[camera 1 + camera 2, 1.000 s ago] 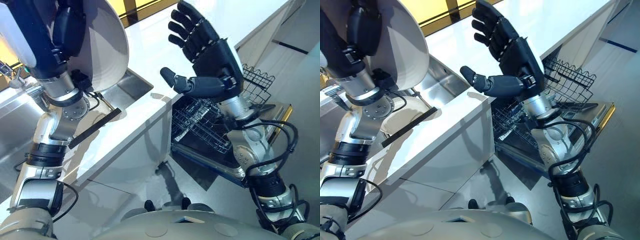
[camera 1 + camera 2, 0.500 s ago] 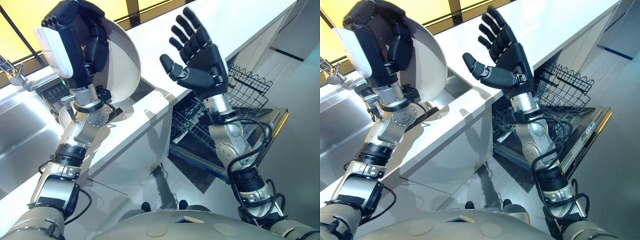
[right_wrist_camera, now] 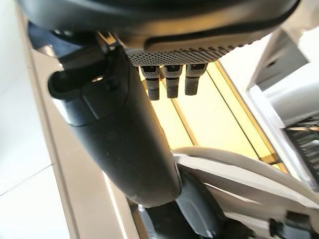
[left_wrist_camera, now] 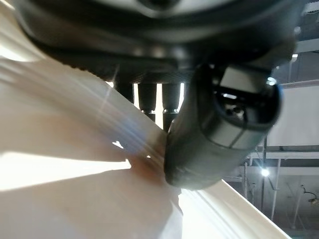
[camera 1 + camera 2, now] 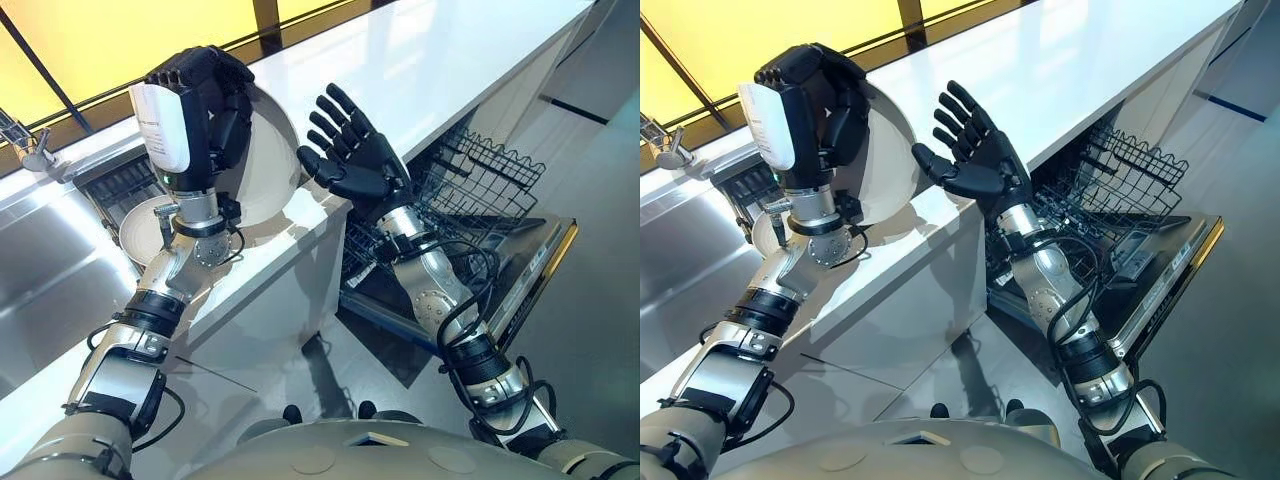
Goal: Pick up plates and place into dishwasher.
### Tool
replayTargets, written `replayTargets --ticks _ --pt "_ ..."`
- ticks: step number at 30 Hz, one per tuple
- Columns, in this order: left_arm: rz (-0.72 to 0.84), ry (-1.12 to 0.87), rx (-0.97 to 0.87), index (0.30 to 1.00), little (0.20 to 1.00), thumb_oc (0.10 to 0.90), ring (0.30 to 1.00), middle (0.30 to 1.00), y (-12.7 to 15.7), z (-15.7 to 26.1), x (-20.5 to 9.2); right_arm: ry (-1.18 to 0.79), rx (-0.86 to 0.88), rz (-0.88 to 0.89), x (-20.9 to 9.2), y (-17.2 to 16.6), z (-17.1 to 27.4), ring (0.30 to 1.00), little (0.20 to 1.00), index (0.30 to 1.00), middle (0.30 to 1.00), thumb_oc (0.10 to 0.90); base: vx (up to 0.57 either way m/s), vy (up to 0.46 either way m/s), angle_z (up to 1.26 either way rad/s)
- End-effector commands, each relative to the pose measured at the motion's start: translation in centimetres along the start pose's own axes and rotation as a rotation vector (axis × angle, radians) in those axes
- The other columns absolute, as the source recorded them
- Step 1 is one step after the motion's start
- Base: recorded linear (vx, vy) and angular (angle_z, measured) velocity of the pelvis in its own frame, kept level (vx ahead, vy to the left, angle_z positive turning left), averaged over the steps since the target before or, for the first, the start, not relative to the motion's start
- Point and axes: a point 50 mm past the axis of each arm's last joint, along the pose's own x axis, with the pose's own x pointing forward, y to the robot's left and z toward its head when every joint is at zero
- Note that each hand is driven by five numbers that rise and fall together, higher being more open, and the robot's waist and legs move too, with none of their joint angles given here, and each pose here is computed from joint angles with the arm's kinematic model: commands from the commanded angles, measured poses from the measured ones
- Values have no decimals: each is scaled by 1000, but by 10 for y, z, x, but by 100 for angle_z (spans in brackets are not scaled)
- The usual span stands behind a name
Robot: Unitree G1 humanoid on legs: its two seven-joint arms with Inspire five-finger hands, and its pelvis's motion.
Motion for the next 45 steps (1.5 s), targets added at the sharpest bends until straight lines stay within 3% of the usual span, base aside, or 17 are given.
replayTargets --ticks 1,15,25,27,28,45 --pt "106 -102 -24 300 200 100 300 300 0 6 33 -155 96 93 13 20 23 900 900 900 900 800 0 0 0" --pt "112 -135 -83 300 200 100 300 300 -4 15 26 50 74 86 10 15 -7 900 900 900 900 800 0 0 0" --pt "94 -179 -175 300 200 100 300 300 -6 37 25 80 92 73 7 12 -11 900 900 900 900 800 0 0 0" --pt "81 -181 -192 300 200 100 300 300 -8 40 23 72 97 71 8 13 -10 794 776 794 794 676 0 0 0" --pt "75 -177 -200 300 200 100 300 300 -9 41 22 63 98 65 8 14 -9 300 200 300 300 100 0 0 0" --pt "-99 -65 -316 300 200 100 300 300 -25 50 -13 3 144 14 -1 10 -8 300 200 300 300 100 3 -4 -1"
